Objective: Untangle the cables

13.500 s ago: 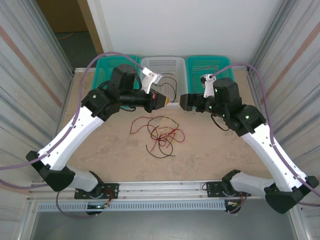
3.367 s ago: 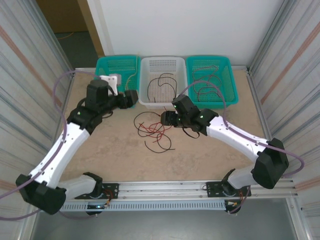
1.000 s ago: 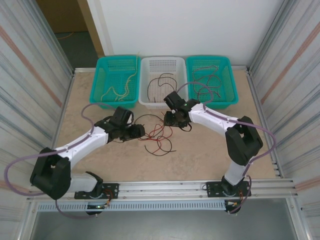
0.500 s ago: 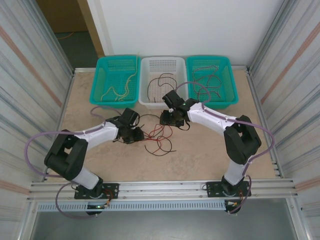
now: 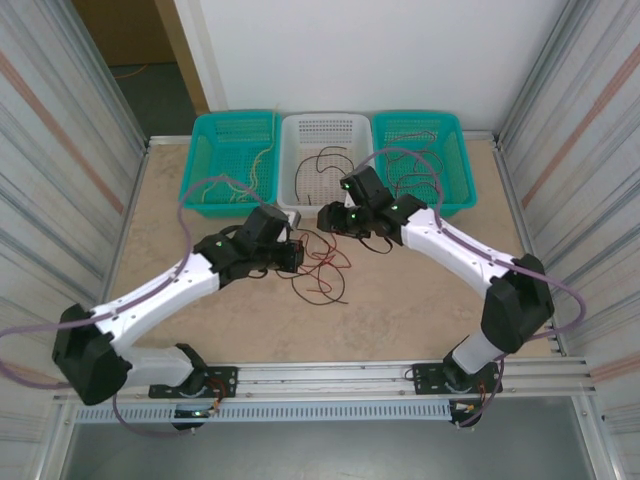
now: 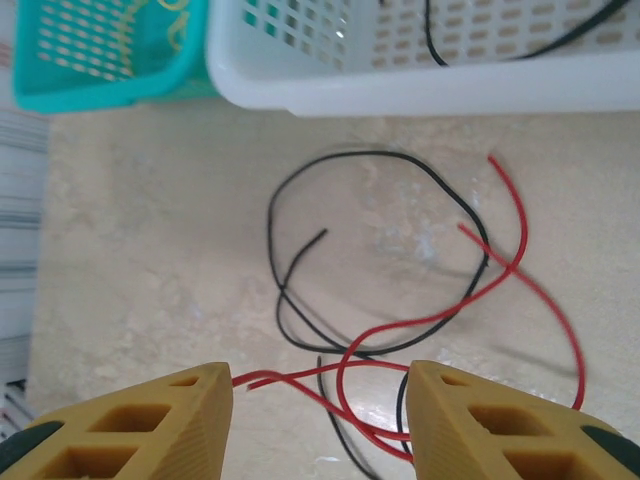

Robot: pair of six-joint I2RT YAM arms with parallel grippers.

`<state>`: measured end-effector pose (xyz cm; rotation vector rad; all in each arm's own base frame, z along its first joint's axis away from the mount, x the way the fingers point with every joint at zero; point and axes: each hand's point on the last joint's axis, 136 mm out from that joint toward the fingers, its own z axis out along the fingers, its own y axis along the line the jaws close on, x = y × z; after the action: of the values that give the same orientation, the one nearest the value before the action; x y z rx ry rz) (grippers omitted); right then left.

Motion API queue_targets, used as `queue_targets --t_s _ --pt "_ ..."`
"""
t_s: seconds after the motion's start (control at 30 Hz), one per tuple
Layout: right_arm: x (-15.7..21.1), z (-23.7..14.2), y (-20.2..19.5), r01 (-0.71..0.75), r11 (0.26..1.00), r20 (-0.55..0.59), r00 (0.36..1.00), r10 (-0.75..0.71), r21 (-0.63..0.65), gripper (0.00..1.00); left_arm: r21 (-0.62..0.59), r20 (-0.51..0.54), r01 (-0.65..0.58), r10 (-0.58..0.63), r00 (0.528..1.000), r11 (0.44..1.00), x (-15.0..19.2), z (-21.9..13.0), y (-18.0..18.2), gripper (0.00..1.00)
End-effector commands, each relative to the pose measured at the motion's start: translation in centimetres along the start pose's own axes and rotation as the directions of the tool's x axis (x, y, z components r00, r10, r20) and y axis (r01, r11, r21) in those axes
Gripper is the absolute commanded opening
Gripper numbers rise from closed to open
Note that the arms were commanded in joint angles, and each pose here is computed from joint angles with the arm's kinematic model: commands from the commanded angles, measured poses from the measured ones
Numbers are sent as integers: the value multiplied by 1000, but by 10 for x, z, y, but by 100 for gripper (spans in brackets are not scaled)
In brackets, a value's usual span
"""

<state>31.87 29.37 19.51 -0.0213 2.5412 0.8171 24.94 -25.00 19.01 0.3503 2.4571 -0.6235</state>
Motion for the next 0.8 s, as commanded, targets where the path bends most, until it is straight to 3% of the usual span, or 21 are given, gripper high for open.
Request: queue_targets --t_s 0.0,0.2,0.37,0.63,0.77 --pt "-4 -22 13 25 997 42 999 -22 -67 51 -9 73 -100 101 992 995 -19 -30 -5 0" --pt "3 -33 20 87 992 37 996 -84 -89 56 66 189 -230 214 958 971 -54 -69 -35 0" --pt "11 -33 35 127 983 31 992 -124 -133 57 101 240 -266 236 942 959 -73 -89 -51 0" --pt "17 -38 52 198 971 58 980 -192 -136 57 159 310 -180 124 943 971 -98 -107 -51 0" --pt "10 -51 54 227 964 104 971 -214 -135 64 232 325 -97 17 946 968 -109 -112 -43 0"
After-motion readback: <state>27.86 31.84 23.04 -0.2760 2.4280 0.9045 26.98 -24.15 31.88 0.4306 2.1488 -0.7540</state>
